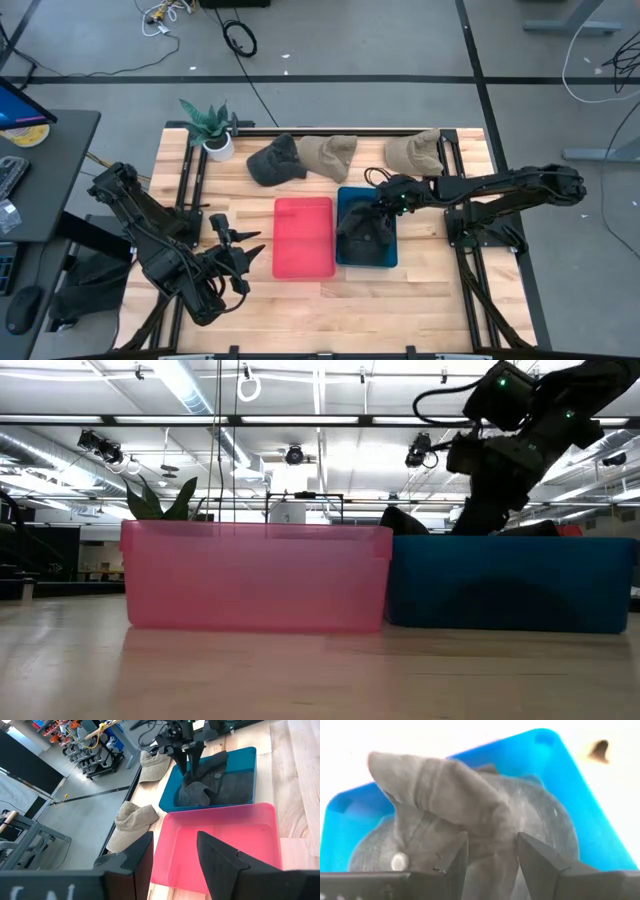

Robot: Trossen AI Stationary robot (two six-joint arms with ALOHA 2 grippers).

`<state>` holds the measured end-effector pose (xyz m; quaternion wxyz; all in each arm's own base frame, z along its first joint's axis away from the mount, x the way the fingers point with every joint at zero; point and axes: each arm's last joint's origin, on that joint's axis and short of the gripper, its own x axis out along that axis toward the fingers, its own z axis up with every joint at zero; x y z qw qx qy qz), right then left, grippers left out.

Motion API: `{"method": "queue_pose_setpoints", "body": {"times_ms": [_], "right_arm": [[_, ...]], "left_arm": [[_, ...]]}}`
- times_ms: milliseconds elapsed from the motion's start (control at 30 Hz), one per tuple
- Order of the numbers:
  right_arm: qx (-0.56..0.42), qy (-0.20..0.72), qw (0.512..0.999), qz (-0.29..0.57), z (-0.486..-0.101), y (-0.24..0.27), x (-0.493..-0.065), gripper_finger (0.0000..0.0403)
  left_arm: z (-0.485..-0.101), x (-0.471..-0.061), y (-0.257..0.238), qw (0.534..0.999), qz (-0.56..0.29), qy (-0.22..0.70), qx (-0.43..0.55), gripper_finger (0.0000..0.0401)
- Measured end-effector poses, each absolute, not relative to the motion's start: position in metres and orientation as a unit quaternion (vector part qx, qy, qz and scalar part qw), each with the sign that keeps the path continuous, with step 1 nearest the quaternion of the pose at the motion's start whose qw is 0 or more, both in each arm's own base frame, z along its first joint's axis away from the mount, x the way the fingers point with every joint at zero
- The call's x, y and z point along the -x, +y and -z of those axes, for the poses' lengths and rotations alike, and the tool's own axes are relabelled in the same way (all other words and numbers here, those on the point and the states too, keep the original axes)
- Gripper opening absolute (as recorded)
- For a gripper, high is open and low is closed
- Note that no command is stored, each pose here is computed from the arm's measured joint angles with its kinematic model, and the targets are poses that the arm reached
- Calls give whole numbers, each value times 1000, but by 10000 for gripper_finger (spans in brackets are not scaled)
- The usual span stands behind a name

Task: Pick & Place hat
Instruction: Put the bottom black cap into the blue bin

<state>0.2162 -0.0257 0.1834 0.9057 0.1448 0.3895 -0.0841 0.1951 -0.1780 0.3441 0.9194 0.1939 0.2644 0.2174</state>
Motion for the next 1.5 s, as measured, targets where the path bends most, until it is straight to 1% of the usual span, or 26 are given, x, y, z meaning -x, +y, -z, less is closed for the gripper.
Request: {"method": "queue_pose_setpoints", "body": {"times_ms": [100, 233, 367, 467, 600, 700, 800, 933, 1067, 1267, 1500], "right_arm": [[-128, 361, 920, 80, -190, -26, -218, 171], [-104, 288, 950, 69, -202, -27, -228, 167], [-68, 233, 970, 32, -209, -19, -240, 166], [-43, 244, 969, 6, -202, -10, -246, 166], [-31, 283, 959, -1, -183, -5, -253, 167], [-48, 319, 947, -10, -167, -4, -257, 167], [-76, 359, 929, -36, -151, -2, -259, 167], [-80, 376, 922, -43, -140, -3, -263, 167], [-97, 368, 924, -41, -137, -6, -266, 167], [-97, 362, 926, -41, -138, -7, -267, 167], [-96, 343, 934, -41, -150, -7, -263, 167]], "left_arm": [[-344, -195, -178, 919, -217, 264, -194, 156], [-344, -195, -178, 919, -218, 264, -194, 156], [-344, -196, -177, 919, -219, 265, -193, 156], [-344, -197, -176, 918, -222, 265, -192, 156], [-344, -199, -174, 917, -226, 268, -190, 156], [-344, -200, -172, 916, -228, 270, -187, 156], [-344, -200, -172, 916, -228, 270, -188, 156], [-344, -200, -172, 916, -228, 271, -188, 156], [-344, -200, -172, 916, -228, 271, -187, 156], [-344, -200, -172, 916, -228, 271, -187, 156], [-344, -200, -172, 916, -227, 271, -187, 156]]}}
